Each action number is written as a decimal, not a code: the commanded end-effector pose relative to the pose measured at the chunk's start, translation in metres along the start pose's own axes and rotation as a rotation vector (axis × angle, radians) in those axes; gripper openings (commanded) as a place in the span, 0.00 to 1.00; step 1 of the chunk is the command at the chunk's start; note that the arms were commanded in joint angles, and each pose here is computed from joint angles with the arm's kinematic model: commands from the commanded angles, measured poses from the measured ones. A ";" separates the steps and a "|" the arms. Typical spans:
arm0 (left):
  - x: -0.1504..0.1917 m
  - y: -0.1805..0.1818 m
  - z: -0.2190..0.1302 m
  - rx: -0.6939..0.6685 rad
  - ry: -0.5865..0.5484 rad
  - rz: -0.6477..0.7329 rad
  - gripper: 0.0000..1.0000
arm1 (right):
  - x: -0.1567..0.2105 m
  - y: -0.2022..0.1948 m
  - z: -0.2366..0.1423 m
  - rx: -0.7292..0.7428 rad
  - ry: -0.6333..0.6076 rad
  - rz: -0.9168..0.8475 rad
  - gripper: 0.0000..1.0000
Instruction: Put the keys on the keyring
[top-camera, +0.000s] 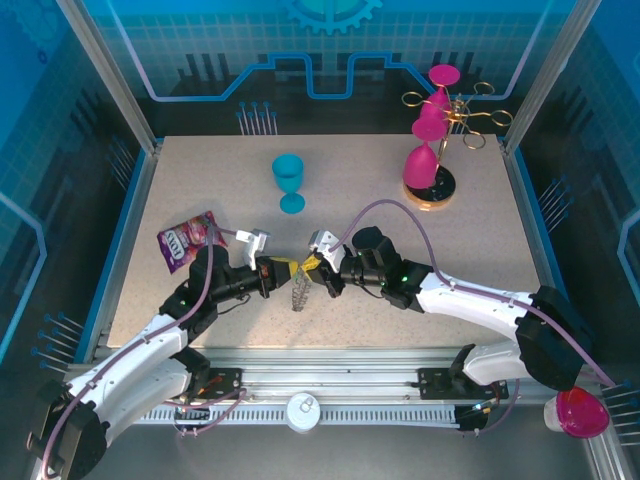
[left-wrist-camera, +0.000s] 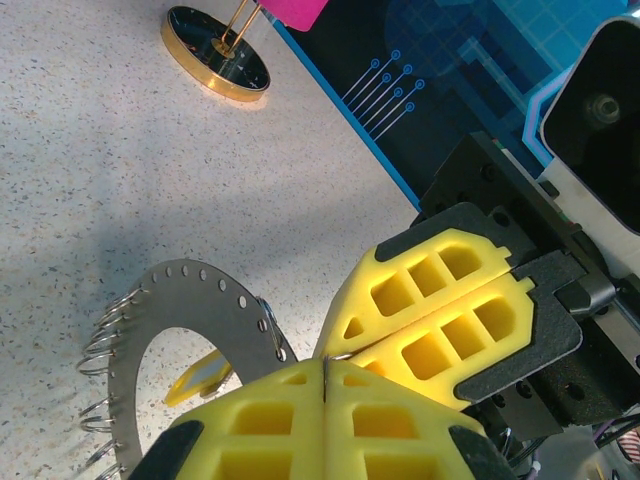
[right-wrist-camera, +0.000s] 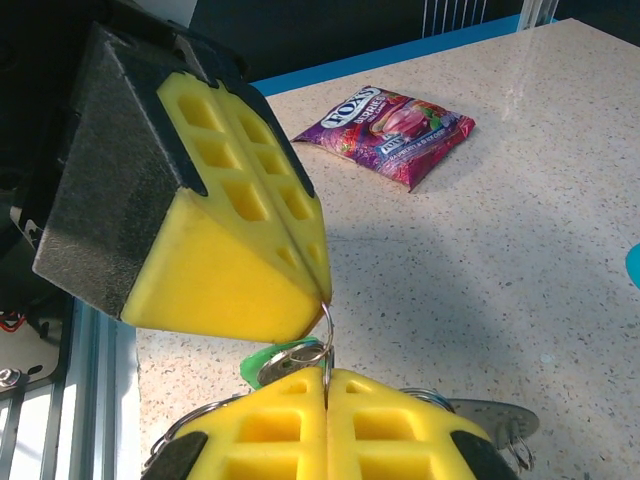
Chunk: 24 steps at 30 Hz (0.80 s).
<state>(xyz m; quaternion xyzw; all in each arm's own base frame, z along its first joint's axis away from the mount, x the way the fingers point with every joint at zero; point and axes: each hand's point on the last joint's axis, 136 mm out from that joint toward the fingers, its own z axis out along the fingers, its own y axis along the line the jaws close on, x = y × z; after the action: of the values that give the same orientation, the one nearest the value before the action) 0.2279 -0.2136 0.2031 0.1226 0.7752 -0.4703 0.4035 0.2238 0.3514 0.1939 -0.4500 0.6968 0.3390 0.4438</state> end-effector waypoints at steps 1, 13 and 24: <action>0.002 0.010 0.000 -0.037 -0.008 -0.028 0.00 | -0.032 0.017 -0.010 -0.066 -0.107 -0.040 0.00; 0.002 0.020 0.000 -0.094 -0.008 -0.038 0.00 | -0.038 0.030 -0.015 -0.138 -0.141 -0.043 0.00; 0.002 0.019 -0.001 -0.090 -0.005 -0.038 0.00 | -0.041 0.039 -0.013 -0.187 -0.145 -0.050 0.00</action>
<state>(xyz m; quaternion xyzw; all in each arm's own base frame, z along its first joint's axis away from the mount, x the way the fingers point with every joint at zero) 0.2299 -0.2116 0.2010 0.1164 0.7792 -0.4639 0.4050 0.2147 0.3533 0.1975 -0.4563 0.6871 0.3613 0.4348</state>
